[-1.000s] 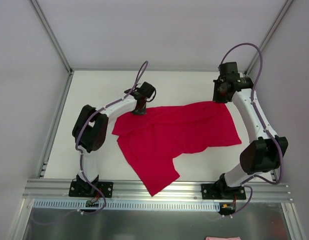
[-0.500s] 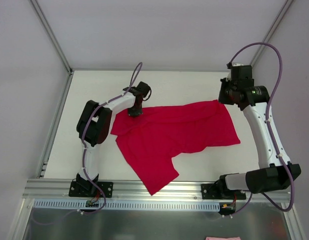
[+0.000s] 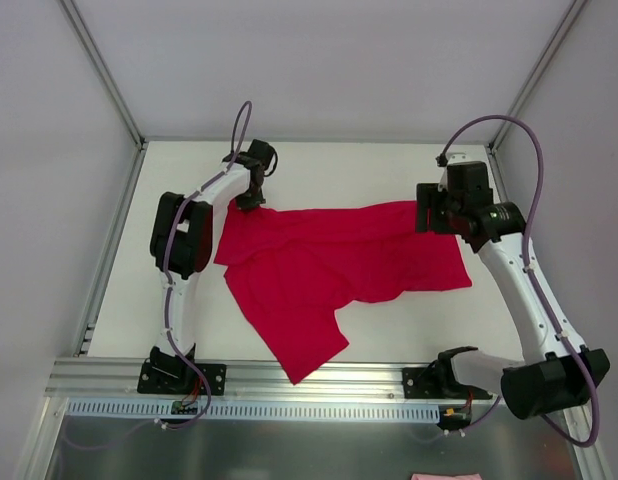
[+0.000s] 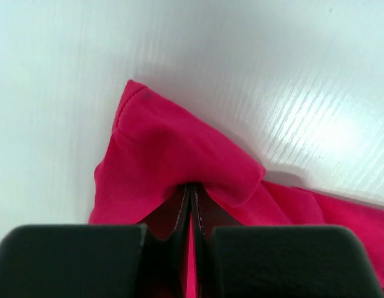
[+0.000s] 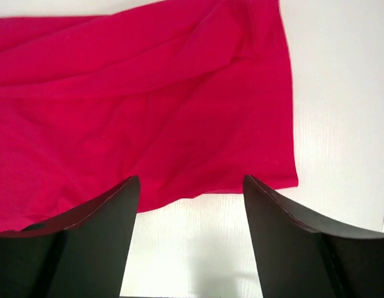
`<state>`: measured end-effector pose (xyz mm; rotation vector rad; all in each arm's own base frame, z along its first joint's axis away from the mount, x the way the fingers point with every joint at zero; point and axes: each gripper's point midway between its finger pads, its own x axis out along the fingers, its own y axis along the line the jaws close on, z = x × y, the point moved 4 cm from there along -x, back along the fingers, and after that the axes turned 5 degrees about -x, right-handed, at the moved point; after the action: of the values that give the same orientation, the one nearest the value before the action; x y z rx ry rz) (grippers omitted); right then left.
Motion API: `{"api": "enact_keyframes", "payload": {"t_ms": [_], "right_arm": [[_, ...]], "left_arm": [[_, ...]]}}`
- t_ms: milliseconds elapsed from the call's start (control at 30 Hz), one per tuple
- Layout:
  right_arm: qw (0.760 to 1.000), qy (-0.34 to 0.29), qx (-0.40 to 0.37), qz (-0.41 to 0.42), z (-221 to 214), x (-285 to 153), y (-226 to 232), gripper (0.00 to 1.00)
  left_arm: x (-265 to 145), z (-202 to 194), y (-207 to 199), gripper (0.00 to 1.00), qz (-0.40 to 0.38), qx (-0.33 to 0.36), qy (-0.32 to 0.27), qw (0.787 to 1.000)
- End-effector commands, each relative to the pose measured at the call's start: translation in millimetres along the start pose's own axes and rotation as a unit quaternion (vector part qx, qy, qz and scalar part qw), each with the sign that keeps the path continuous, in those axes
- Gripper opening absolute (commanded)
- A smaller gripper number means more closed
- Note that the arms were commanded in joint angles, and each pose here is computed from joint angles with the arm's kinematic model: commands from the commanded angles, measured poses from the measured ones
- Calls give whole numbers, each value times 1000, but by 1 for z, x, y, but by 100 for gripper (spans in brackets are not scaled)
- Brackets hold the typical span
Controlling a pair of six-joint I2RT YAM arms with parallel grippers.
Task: Fold and stack the t-shirts
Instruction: Fold the flattened tshirt in 1/3 of the way
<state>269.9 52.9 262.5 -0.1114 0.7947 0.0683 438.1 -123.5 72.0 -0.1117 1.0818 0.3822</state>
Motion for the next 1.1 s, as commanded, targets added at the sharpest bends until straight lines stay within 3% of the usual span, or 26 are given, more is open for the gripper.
{"api": "enact_keyframes", "payload": {"t_ms": [0, 33, 167, 367, 633, 1067], "right_arm": [[998, -15, 22, 51, 12, 23, 16, 49], [998, -8, 34, 61, 14, 26, 21, 45], [994, -5, 39, 100, 21, 31, 33, 45], [997, 2, 9, 76, 13, 26, 23, 46], [995, -48, 4, 86, 24, -8, 20, 48], [992, -100, -15, 72, 2, -44, 13, 48]], "left_arm": [[-2, 16, 6, 0, 19, 8, -18, 1000], [0, 17, 7, 0, 20, 11, -19, 1000], [5, 13, 11, 0, 29, 13, -14, 999], [-8, 1, 11, 1, -5, 2, 2, 1000], [11, -14, 26, 0, 19, -33, 40, 998], [37, 37, 45, 0, 26, -91, 19, 995]]}}
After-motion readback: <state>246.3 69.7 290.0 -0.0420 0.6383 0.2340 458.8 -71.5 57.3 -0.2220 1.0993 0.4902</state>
